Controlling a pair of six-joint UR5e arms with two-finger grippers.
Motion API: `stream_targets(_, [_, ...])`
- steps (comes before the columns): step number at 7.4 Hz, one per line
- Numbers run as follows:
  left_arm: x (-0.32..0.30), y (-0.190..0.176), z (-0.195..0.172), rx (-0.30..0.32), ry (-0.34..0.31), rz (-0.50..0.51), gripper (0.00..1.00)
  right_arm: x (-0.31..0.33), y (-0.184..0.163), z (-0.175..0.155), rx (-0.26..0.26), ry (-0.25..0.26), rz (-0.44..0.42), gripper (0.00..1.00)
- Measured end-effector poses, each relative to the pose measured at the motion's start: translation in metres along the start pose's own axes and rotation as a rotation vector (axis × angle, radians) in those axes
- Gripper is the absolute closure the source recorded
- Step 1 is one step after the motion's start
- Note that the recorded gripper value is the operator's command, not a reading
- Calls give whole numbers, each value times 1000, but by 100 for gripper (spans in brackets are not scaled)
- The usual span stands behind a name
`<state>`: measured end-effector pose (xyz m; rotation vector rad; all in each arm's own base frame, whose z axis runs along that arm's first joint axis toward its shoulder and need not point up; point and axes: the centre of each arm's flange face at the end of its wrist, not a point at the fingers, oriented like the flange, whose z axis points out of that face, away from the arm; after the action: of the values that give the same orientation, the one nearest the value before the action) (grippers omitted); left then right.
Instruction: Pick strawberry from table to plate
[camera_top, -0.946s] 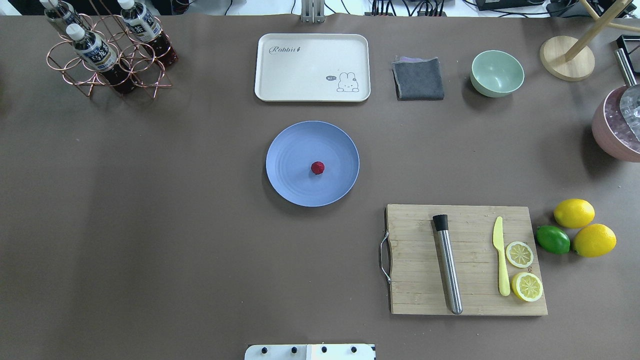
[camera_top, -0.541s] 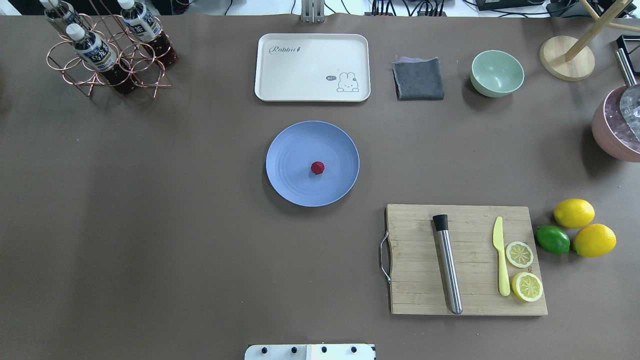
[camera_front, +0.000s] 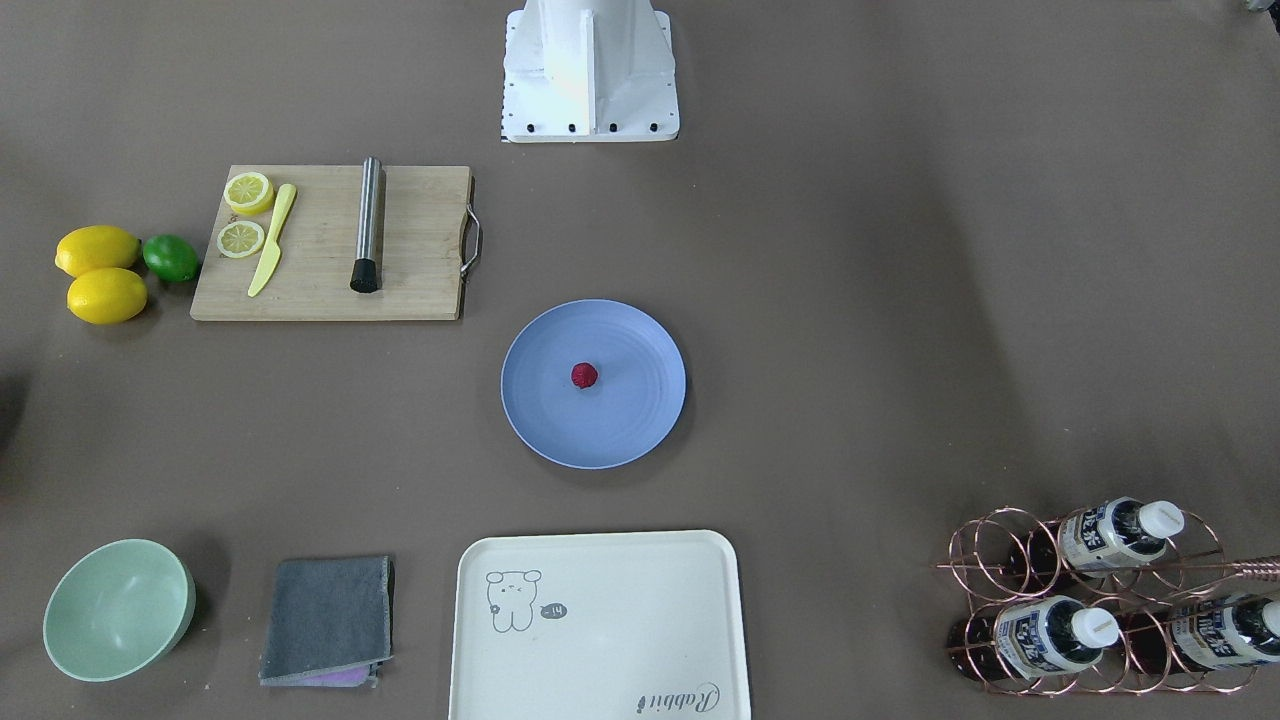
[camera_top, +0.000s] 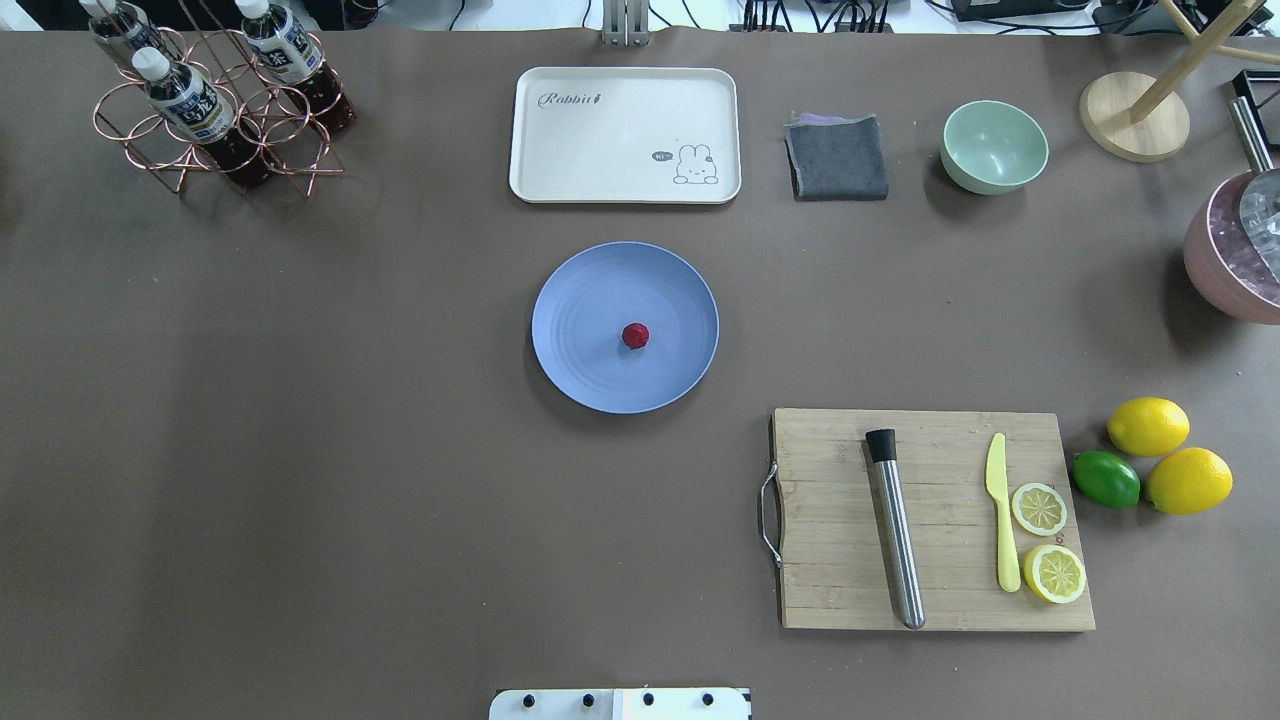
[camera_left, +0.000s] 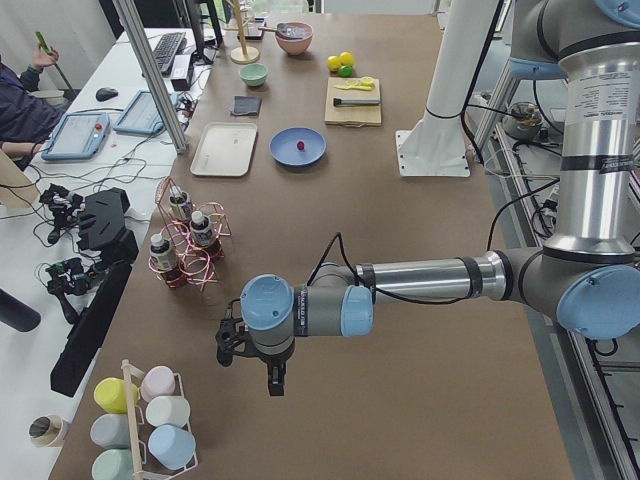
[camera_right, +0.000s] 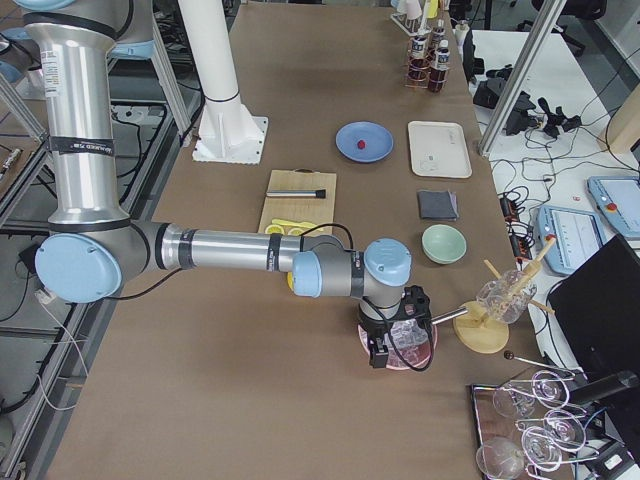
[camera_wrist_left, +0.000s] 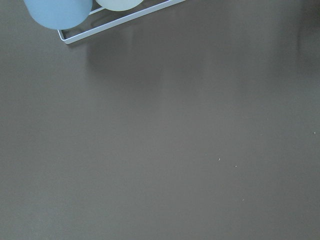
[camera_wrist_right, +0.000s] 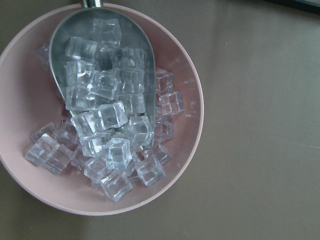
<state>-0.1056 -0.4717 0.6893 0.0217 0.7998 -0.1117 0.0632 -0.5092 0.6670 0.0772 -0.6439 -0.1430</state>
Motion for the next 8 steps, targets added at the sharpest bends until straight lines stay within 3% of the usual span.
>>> stream_targets(8, [-1,0,1,-3,4,-1,2,-3,0,-1,2,-7,-8,0])
